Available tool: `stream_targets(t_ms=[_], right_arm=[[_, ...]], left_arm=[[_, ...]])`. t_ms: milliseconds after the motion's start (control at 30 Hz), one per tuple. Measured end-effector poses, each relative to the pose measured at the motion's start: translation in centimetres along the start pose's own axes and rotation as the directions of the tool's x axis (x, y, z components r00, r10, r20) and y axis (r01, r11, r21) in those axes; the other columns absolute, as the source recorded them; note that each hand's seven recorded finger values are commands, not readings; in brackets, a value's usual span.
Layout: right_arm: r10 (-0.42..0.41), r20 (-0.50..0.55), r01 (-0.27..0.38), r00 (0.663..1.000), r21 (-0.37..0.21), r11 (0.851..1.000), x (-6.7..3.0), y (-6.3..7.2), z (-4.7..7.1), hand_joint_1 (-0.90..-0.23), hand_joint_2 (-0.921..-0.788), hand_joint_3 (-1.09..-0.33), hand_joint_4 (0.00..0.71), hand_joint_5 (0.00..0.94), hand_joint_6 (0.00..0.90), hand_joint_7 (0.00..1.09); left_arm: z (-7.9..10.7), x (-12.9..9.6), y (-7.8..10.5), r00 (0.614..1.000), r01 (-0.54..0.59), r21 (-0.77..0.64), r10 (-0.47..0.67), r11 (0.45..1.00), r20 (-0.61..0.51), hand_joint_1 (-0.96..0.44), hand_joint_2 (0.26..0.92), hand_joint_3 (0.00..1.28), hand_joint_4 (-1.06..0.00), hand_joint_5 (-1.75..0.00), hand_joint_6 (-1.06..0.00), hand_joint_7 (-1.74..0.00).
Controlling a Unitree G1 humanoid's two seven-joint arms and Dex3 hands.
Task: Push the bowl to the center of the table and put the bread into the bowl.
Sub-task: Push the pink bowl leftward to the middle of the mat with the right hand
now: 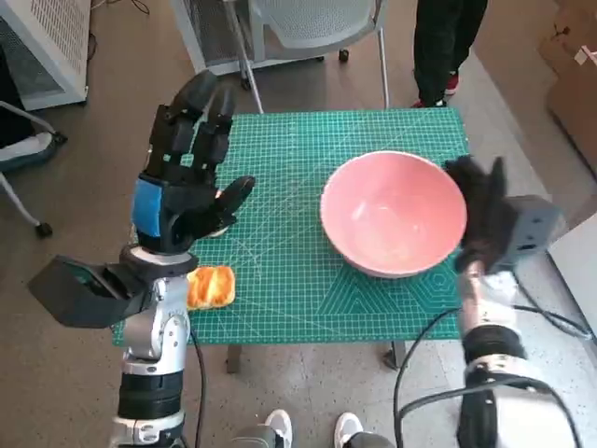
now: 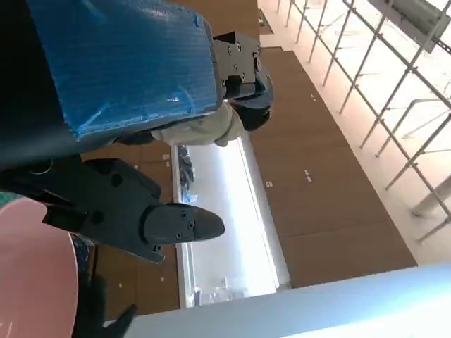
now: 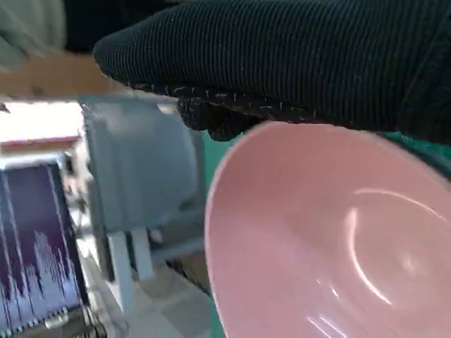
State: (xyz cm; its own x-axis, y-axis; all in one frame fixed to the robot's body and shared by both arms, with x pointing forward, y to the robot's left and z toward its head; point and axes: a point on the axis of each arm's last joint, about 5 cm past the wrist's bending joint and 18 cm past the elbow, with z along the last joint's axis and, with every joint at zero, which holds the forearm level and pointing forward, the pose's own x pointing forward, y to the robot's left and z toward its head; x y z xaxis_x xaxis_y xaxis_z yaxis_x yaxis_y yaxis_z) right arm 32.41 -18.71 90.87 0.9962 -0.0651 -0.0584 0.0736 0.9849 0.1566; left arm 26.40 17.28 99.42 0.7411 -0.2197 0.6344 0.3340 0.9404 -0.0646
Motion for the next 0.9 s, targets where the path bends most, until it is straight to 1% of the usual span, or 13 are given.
stream_targets(t_ms=[133,267,500,633,667,800,900], right_arm=[[0.026,-0.018,-0.026,1.0,0.018,1.0,0.01,0.8,-0.3,-0.412,-0.921,-0.576,0.266,0.007,0.394,0.01],[0.053,-0.017,-0.052,0.998,0.035,0.998,0.18,1.8,-0.2,-0.404,-0.921,-0.58,0.271,0.008,0.393,0.01],[0.099,0.014,-0.099,0.995,0.043,0.994,0.75,3.5,0.7,-0.411,-0.921,-0.584,0.272,0.006,0.392,0.01],[0.123,0.033,-0.124,0.992,0.044,0.991,1.04,4.3,1.3,-0.404,-0.921,-0.59,0.27,0.004,0.389,0.01],[0.129,0.036,-0.131,0.991,0.045,0.99,1.09,4.5,1.5,-0.4,-0.921,-0.592,0.268,0.003,0.388,0.01],[0.155,0.048,-0.158,0.987,0.047,0.986,1.25,5.1,1.8,-0.389,-0.921,-0.597,0.266,0.001,0.385,0.01],[0.168,0.055,-0.171,0.984,0.045,0.984,1.32,5.3,2.0,-0.382,-0.921,-0.598,0.266,0.001,0.383,0.01]], left_arm=[[0.1,-0.1,0.1,1.0,-0.004,0.01,0.004,1.0,-0.001,-0.36,0.824,0.29,-0.08,0.0,0.0,-0.52],[0.1,-0.3,0.3,1.0,-0.01,0.023,0.01,1.0,-0.008,-0.36,0.836,0.27,-0.08,0.0,0.0,-0.53],[0.2,-0.6,0.6,1.0,-0.018,0.061,0.019,0.998,-0.018,-0.38,0.858,0.23,-0.08,0.0,0.0,-0.52],[0.3,-0.7,0.9,0.999,-0.026,0.072,0.028,0.997,-0.019,-0.39,0.864,0.21,-0.08,0.0,0.0,-0.51],[0.3,-0.7,0.9,0.999,-0.028,0.075,0.03,0.997,-0.018,-0.39,0.874,0.19,-0.08,0.0,0.0,-0.51],[0.4,-1.0,1.1,0.999,-0.034,0.085,0.036,0.996,-0.016,-0.4,0.89,0.16,-0.08,0.0,0.0,-0.5],[0.4,-1.1,1.2,0.999,-0.04,0.091,0.042,0.995,-0.017,-0.41,0.896,0.15,-0.08,0.0,0.0,-0.5]])
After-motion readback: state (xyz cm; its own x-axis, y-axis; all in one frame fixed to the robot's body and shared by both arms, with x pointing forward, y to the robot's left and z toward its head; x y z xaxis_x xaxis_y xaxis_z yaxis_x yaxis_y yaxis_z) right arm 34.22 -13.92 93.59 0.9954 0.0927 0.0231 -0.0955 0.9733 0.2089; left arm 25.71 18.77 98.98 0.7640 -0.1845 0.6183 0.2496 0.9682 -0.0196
